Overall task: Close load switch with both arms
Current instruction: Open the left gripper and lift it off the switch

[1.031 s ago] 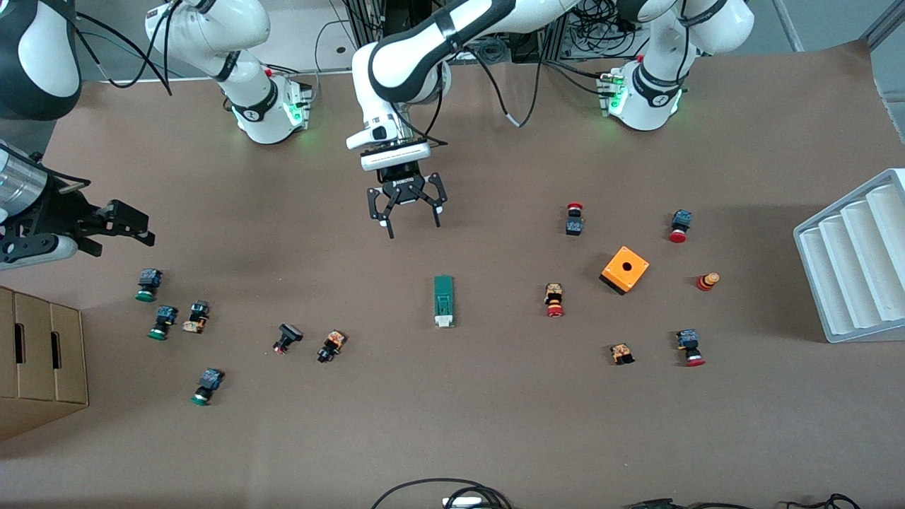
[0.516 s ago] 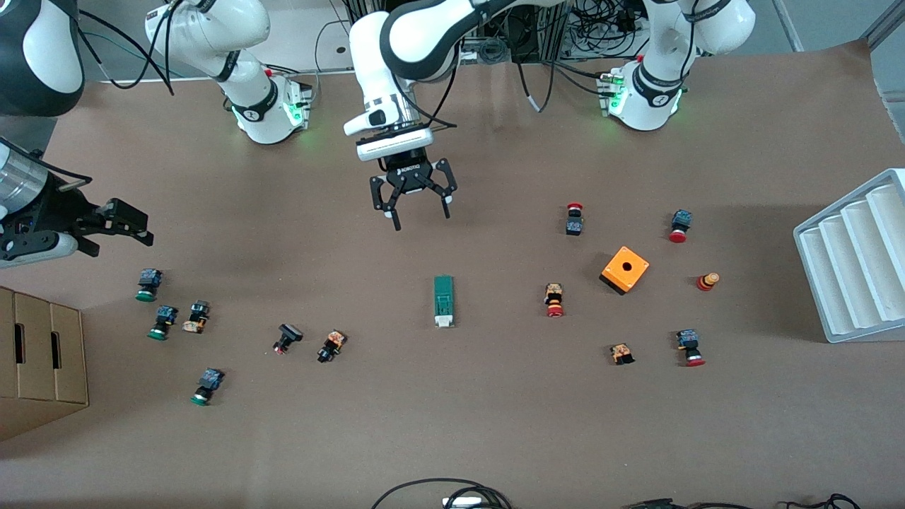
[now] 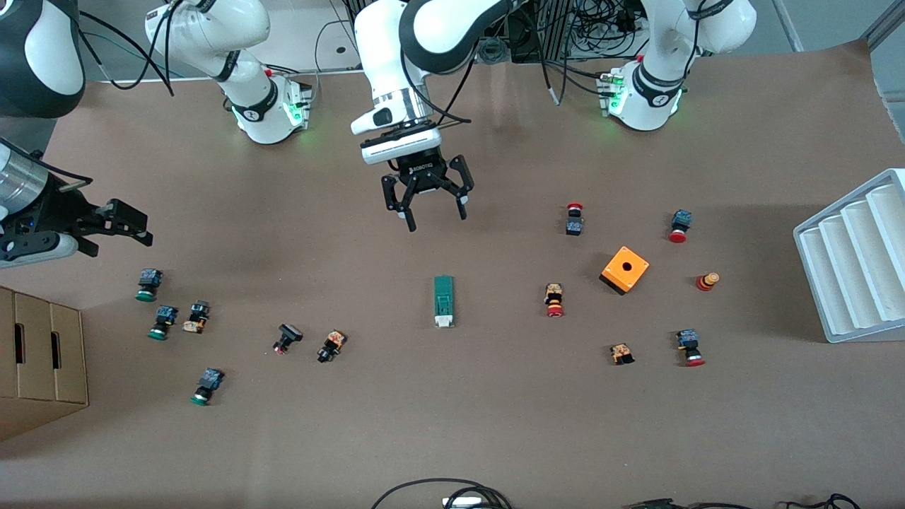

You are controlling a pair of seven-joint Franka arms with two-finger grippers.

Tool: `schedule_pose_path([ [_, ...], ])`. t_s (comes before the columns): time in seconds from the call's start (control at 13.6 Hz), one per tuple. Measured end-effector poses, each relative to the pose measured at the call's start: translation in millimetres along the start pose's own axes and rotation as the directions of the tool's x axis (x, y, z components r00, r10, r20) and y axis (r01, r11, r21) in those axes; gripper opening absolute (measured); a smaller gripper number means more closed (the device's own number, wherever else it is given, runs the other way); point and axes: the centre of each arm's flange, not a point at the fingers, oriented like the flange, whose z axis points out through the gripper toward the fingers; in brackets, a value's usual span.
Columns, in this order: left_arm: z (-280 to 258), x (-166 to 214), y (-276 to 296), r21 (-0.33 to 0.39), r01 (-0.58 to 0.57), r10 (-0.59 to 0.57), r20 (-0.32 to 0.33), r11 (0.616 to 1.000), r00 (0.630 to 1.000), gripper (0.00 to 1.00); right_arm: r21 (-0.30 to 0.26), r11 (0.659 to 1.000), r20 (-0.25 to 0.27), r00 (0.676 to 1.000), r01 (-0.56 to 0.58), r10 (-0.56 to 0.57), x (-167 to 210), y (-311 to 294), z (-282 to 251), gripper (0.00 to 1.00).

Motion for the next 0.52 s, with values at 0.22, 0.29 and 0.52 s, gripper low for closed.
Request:
schedule_pose_path([
  [0.22, 0, 19, -17, 0.000, -0.025, 0.025, 0.026, 1.000, 0.999, 1.00, 0.000, 1.000, 0.000, 1.000, -0.001, 0.001, 0, 1, 0, 1.00],
  [0.29, -1, 27, -24, -0.003, -0.031, 0.031, 0.038, 1.000, 0.999, 1.00, 0.000, 1.000, 0.000, 1.000, -0.001, 0.001, 0, 1, 0, 1.00],
  [0.52, -12, 52, -50, -0.028, -0.031, 0.034, 0.085, 0.999, 0.996, 1.00, 0.000, 1.000, 0.000, 1.000, -0.003, 0.003, 0, 2, 0, 1.00],
])
